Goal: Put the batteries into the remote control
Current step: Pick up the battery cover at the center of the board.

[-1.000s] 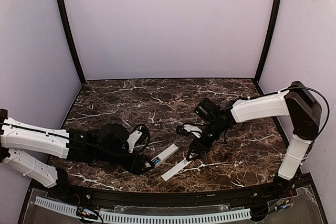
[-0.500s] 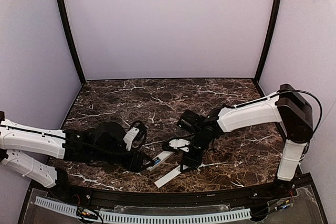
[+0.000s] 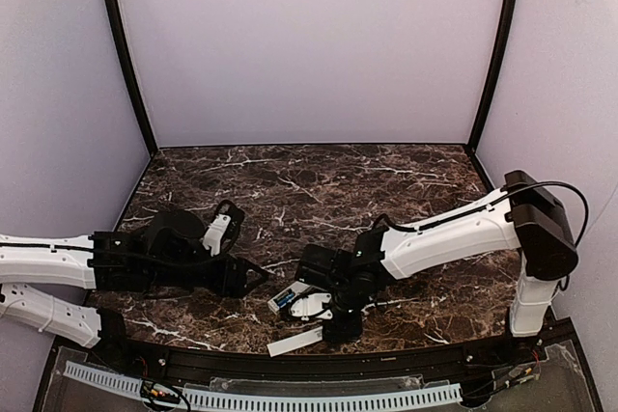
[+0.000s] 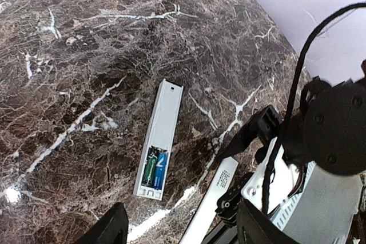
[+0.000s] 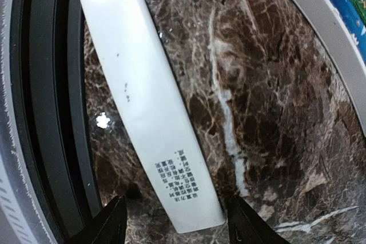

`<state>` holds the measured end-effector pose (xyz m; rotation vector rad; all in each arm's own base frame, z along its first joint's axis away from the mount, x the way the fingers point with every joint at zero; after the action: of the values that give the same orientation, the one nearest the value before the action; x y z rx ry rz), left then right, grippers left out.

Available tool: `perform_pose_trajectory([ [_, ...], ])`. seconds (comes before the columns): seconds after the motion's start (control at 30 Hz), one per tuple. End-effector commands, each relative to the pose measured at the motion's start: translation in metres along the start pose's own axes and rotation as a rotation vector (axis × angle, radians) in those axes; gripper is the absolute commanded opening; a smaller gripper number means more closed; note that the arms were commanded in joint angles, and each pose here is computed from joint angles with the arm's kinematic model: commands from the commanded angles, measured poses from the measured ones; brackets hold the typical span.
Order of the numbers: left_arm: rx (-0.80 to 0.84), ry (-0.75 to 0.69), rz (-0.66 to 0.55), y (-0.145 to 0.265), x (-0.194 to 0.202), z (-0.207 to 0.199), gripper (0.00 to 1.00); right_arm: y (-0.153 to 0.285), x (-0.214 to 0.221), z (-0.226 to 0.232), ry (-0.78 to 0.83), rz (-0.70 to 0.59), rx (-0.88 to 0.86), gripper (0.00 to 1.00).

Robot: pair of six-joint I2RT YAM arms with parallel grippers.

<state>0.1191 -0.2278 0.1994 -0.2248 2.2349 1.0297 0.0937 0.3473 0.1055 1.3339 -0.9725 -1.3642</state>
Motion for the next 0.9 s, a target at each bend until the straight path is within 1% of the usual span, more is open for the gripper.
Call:
perform_pose_trajectory([
  [0.0, -0.033, 0.052, -0.024, 0.012, -0.001, 0.011, 0.66, -0.041, 0.028, 0.002, 0.010, 0.248, 0.043, 0.59],
  [0.07, -0.043, 0.053, -0.028, 0.015, -0.003, 0.012, 0.66, -0.043, 0.024, 0.001, 0.026, 0.259, 0.047, 0.58],
  [0.13, -0.050, 0.049, -0.032, 0.017, -0.004, 0.012, 0.66, -0.048, 0.023, -0.003, 0.050, 0.300, 0.086, 0.58],
  [0.23, -0.049, 0.049, -0.038, 0.018, -0.006, 0.011, 0.66, -0.061, 0.024, 0.000, 0.089, 0.358, 0.077, 0.52],
  [0.27, -0.050, 0.048, -0.038, 0.019, -0.006, 0.011, 0.66, -0.065, 0.026, 0.004, 0.099, 0.371, 0.065, 0.49],
  [0.33, -0.056, 0.047, -0.038, 0.020, -0.006, 0.012, 0.66, -0.071, 0.029, 0.012, 0.116, 0.385, 0.039, 0.39],
  [0.4, -0.058, 0.049, -0.041, 0.021, -0.006, 0.013, 0.66, -0.074, 0.031, 0.018, 0.124, 0.392, 0.016, 0.31],
  [0.47, -0.059, 0.052, -0.043, 0.021, -0.006, 0.013, 0.66, -0.075, 0.032, 0.022, 0.132, 0.395, 0.004, 0.27],
  [0.63, -0.062, 0.052, -0.042, 0.020, -0.006, 0.014, 0.66, -0.061, 0.022, 0.019, 0.137, 0.348, 0.051, 0.23],
  [0.87, -0.073, 0.048, -0.046, 0.022, -0.008, 0.015, 0.66, -0.020, 0.003, 0.013, 0.157, 0.251, 0.177, 0.22],
])
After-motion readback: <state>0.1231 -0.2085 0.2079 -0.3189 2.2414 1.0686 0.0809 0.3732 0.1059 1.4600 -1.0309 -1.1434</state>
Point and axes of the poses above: each gripper's point midway between its finger pads, its own y axis back along the fingers, its own z axis along the line the jaws close on, x = y × z, the point moved 9 cm from there along y, back along the fingers, and after that the axes turned 3 degrees about y, right-handed, at the moved point
